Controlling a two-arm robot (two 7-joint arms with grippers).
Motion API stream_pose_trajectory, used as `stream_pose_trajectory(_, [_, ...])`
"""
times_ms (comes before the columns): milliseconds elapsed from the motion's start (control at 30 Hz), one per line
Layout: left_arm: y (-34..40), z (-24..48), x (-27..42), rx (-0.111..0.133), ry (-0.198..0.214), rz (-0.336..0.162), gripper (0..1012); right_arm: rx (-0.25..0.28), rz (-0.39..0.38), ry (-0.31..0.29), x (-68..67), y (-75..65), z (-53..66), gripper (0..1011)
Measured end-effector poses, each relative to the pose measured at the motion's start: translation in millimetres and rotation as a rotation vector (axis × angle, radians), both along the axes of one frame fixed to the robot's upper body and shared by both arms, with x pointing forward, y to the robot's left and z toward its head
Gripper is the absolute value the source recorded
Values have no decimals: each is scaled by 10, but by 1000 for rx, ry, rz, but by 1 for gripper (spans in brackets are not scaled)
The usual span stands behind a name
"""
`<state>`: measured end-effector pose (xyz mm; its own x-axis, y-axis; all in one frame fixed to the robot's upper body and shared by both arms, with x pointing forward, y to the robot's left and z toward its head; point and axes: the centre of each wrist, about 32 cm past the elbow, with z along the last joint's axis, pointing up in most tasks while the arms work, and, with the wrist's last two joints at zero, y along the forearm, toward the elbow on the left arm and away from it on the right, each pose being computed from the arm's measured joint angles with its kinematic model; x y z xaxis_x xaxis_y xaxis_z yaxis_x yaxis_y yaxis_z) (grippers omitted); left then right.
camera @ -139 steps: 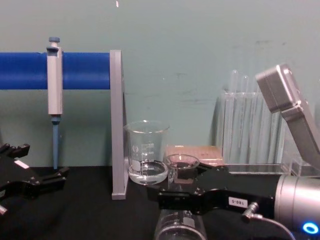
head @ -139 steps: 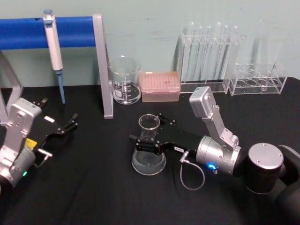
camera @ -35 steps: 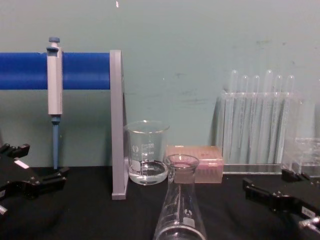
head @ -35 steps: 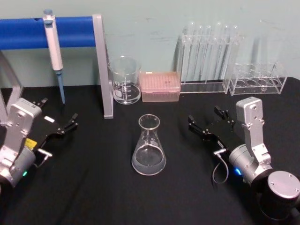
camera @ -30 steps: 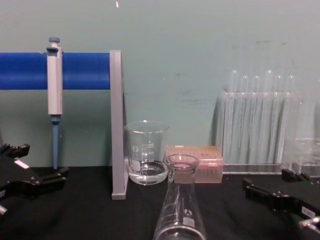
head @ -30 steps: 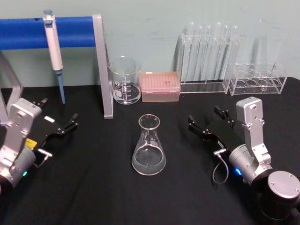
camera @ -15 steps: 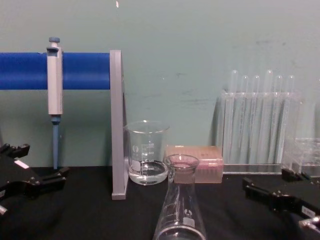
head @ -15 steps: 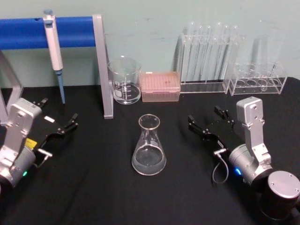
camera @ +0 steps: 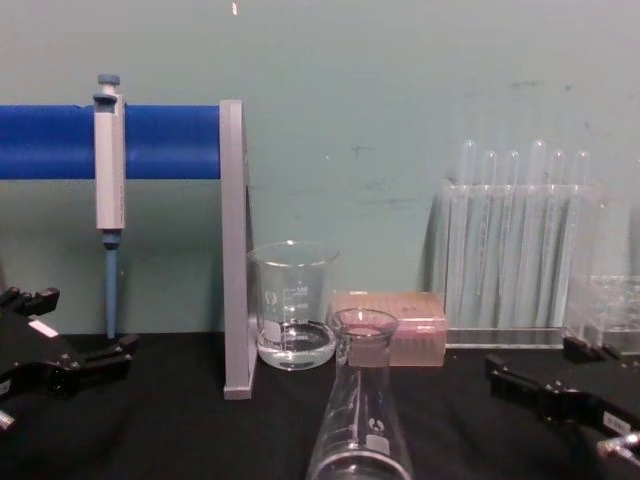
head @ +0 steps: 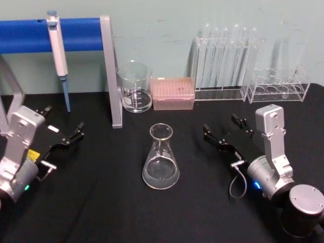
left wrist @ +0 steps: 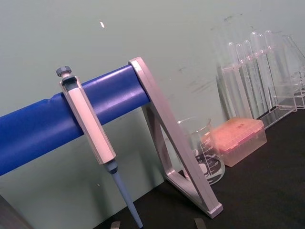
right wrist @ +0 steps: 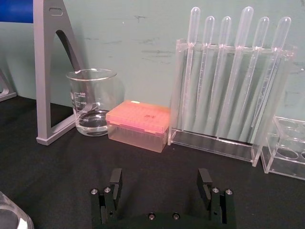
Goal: Grasp the erlenmeyer flask with one hand, shake it three times, then place it back.
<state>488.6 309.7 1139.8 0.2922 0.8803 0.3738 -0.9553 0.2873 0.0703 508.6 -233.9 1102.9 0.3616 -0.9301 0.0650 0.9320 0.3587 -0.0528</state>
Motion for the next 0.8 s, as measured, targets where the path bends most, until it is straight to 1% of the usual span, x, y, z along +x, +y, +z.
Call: stream_pose_trajectory(800, [0,0,0,0,0,0,1001,0,0,0,0,0,0,1003])
